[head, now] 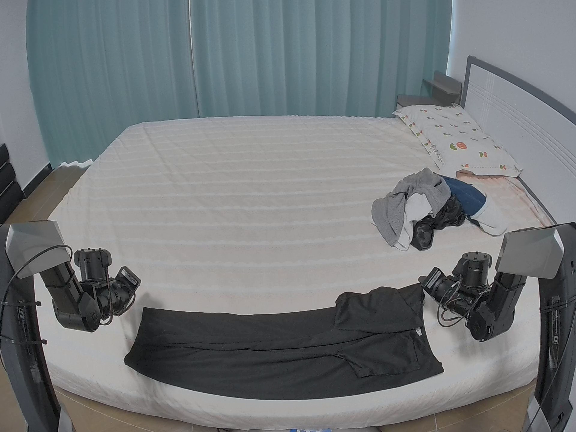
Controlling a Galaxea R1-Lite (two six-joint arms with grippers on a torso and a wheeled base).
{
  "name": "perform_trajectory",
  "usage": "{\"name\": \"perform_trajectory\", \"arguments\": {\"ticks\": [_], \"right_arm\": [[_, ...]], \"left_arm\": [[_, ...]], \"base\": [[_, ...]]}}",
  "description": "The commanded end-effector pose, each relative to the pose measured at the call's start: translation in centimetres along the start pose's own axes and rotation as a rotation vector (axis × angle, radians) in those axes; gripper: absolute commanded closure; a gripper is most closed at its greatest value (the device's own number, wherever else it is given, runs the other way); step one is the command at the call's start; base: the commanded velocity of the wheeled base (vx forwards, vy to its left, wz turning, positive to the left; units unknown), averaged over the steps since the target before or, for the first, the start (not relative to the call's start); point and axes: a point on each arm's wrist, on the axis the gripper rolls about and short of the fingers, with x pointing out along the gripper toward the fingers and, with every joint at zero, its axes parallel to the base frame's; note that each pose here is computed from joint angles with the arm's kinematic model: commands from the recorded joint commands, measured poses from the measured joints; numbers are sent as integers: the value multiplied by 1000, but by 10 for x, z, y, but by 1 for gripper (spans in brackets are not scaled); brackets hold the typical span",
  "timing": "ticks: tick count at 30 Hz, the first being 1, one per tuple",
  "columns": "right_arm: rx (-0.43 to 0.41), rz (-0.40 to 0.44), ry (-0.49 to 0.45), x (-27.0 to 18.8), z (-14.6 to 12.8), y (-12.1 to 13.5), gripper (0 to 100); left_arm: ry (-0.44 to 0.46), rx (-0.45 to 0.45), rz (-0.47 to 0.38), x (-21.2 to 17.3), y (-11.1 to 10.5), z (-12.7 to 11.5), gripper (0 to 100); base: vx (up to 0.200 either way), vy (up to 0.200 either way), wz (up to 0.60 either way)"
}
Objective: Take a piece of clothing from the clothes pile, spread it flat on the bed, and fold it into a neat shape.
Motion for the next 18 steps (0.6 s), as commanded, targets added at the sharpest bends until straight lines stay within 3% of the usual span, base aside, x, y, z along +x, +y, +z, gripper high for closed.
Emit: {"name": "perform_trajectory", "arguments": {"ticks": [1,2,3,7,11,18], "right_arm": [[1,-8,4,2,-2,-5,100],[3,-10,8,2,-4,-5,100],[2,-11,12,2,-5,-5,100],[2,-12,13,2,-5,-6,100],[-1,-9,19,2,-7,-4,100],[-1,-7,21,2,-8,-4,100]], "left_arm": [[9,7,0,-3,-1,-1,100],[12,12,1,-4,-1,-1,100],[12,15,-1,-4,-1,-1,0],[76,68,-18,-11,3,-8,0],[160,178,-34,-18,7,-23,0],[192,251,-60,-17,-3,-37,0]], "base": [[0,0,0],[0,0,0],[0,0,0],[0,0,0],[0,0,0],[0,0,0]]}}
